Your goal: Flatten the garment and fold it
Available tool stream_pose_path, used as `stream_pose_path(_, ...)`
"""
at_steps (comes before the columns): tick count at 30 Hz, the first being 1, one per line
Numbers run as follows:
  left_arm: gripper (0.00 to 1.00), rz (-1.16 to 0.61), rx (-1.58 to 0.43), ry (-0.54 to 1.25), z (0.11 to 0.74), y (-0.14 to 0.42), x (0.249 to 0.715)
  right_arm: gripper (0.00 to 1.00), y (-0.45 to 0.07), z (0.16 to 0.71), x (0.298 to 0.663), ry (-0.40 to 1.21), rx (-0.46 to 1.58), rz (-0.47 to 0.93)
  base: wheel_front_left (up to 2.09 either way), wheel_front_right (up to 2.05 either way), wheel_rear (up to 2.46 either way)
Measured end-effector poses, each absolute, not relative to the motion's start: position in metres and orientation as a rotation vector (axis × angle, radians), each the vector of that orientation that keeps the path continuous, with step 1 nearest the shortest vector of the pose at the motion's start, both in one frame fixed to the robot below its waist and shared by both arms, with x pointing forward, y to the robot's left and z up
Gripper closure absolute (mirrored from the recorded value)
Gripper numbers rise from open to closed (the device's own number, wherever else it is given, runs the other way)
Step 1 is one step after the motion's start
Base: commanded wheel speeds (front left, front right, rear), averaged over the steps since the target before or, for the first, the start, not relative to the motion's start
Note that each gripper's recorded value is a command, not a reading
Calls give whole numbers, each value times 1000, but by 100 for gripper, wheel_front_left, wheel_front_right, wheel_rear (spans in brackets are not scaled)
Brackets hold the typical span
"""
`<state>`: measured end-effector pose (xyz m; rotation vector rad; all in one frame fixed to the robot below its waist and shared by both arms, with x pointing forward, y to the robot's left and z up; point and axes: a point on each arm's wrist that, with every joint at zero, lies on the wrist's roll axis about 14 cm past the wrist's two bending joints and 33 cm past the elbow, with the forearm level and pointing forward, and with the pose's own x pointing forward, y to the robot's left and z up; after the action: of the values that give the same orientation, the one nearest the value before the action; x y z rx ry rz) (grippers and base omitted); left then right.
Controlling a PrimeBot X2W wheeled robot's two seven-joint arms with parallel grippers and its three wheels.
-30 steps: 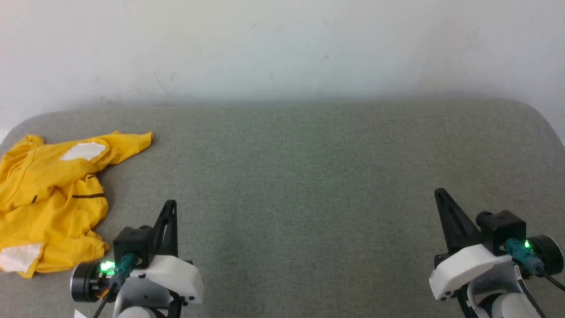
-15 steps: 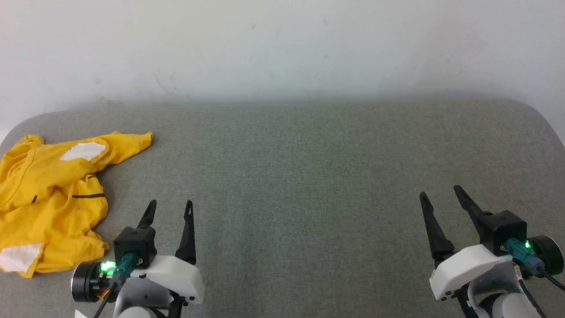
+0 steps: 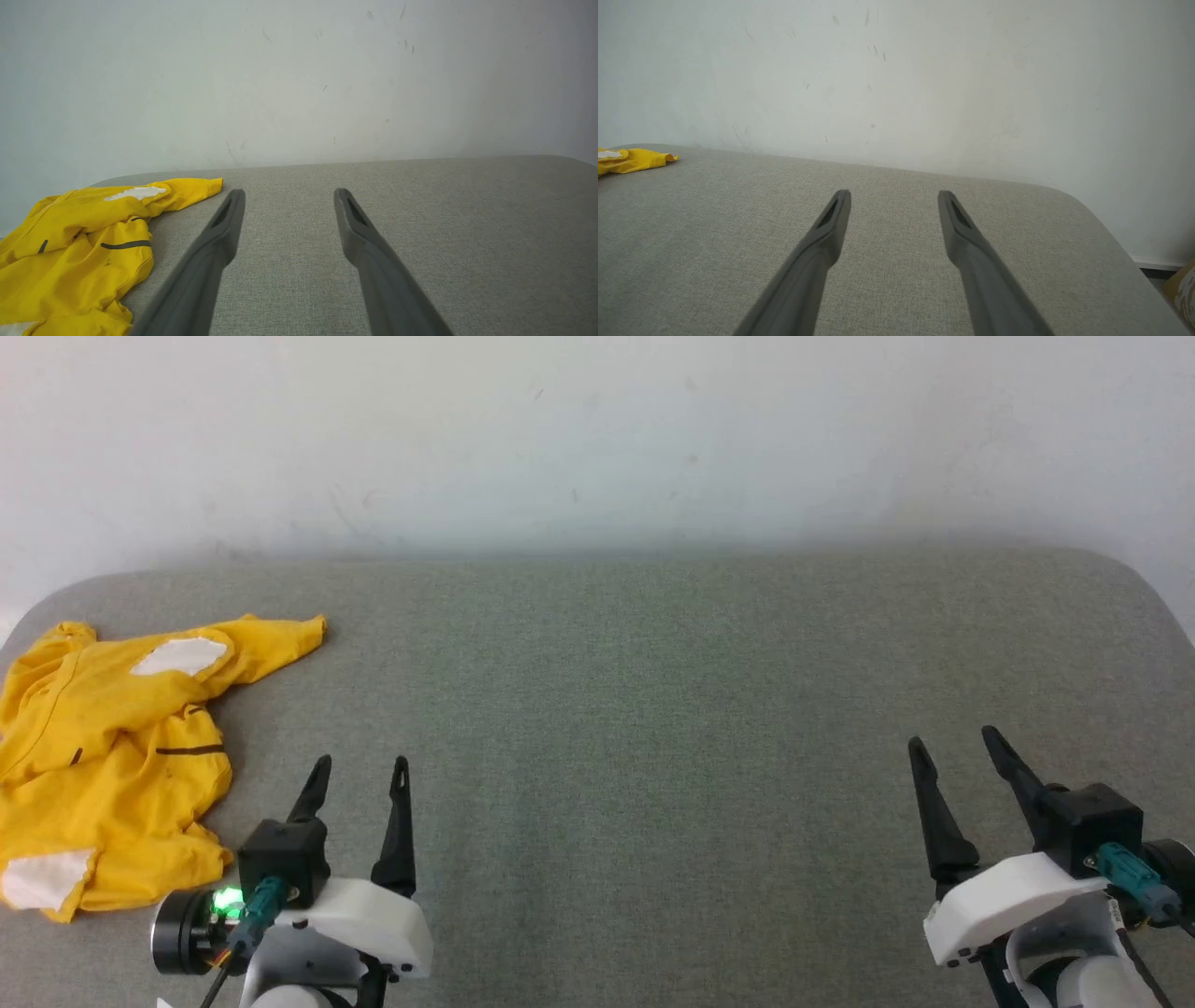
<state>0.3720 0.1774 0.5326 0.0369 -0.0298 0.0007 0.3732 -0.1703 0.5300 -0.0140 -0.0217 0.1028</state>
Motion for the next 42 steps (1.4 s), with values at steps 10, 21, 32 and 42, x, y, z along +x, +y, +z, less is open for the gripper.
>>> stream_pose_path(10, 0, 17, 25, -49, 535, 183, 366, 0, -169, 533, 375, -43, -12, 105, 0, 0, 0)
stream_pose_path(21, 0, 79, 13, -67, 536, 202, 351, 0, -154, 532, 382, -53, -8, 150, 0, 0, 0)
stream_pose_path(32, 0, 172, 6, -82, 536, 230, 327, 0, -115, 533, 390, -68, 2, 261, 0, 0, 0)
stream_pose_path(42, 0, 261, -1, -91, 534, 254, 305, 0, -77, 531, 395, -72, 7, 370, 0, 0, 0)
